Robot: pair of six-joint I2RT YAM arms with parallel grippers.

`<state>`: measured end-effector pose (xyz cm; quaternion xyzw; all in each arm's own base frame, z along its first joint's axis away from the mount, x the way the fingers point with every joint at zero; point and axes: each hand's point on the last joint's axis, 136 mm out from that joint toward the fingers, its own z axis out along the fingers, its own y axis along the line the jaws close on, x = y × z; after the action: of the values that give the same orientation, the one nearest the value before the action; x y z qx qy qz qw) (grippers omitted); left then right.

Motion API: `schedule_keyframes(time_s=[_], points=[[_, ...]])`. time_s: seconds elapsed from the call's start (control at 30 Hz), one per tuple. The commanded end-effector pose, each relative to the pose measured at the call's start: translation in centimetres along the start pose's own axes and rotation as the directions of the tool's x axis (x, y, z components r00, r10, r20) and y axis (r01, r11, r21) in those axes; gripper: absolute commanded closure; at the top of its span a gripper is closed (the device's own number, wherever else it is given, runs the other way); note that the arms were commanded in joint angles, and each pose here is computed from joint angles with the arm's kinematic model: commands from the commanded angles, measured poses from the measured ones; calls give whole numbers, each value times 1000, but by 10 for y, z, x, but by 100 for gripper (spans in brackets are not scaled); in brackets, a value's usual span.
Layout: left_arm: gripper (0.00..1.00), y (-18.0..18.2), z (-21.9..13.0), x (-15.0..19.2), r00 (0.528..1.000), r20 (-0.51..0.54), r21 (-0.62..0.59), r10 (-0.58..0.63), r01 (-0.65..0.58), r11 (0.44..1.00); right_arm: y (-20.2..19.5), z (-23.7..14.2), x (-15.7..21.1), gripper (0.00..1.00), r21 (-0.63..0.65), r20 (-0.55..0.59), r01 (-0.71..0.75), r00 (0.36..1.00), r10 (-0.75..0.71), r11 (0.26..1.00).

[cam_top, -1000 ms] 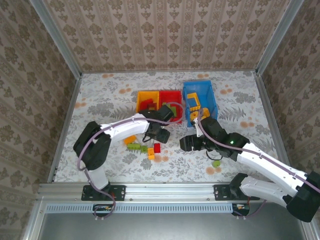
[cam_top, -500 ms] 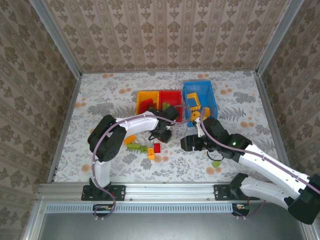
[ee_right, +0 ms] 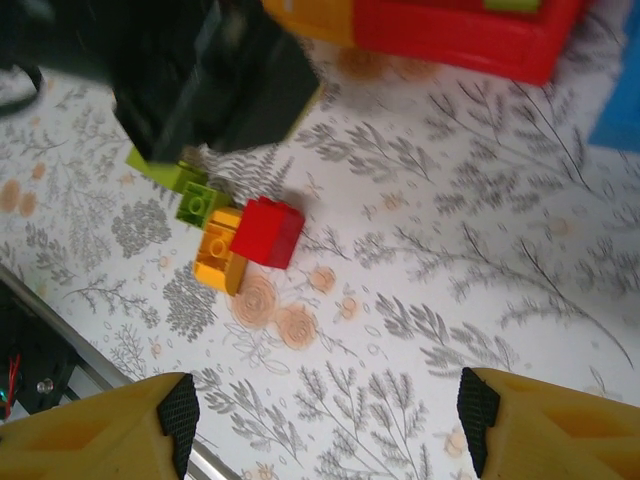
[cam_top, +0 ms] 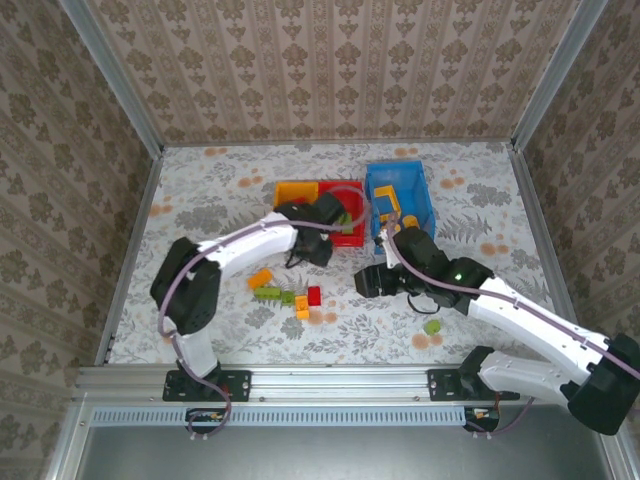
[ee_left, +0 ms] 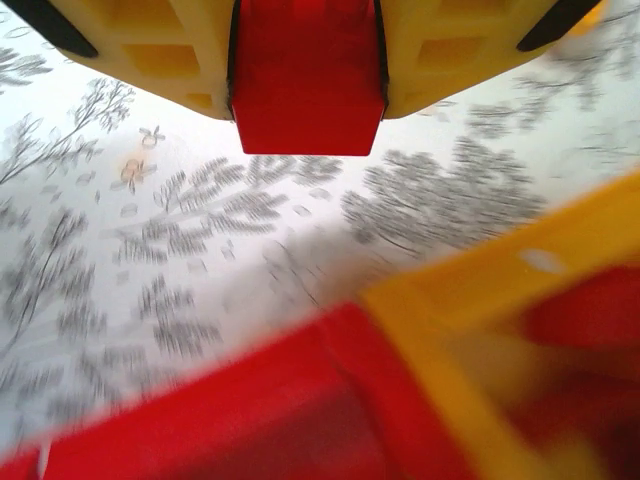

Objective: Sort the legos into containers by color

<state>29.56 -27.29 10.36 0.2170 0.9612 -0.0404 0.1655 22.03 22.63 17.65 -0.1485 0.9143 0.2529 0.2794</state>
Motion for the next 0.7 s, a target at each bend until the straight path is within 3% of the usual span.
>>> schedule_keyframes(time_s=[0.0, 0.13, 0.33, 0.57, 0.67], points=[[72, 31, -32, -26, 987, 78, -1, -140, 140, 990, 21, -3, -38, 27, -16, 111, 119, 987, -117, 993], [72, 58, -32, -51, 964, 107, 36, -244, 241, 970, 34, 4, -63, 27, -20, 141, 149, 979, -145, 989], [71, 73, -12, -76, 944, 87, 77, -319, 313, 947, 40, 13, -73, 27, -24, 133, 147, 981, -143, 989], [70, 71, 14, -65, 937, 6, 62, -348, 347, 936, 35, 20, -66, 27, -8, 107, 128, 986, -127, 992], [64, 71, 20, -57, 934, -13, 59, -358, 358, 932, 33, 22, -65, 26, -5, 99, 124, 987, -123, 992]])
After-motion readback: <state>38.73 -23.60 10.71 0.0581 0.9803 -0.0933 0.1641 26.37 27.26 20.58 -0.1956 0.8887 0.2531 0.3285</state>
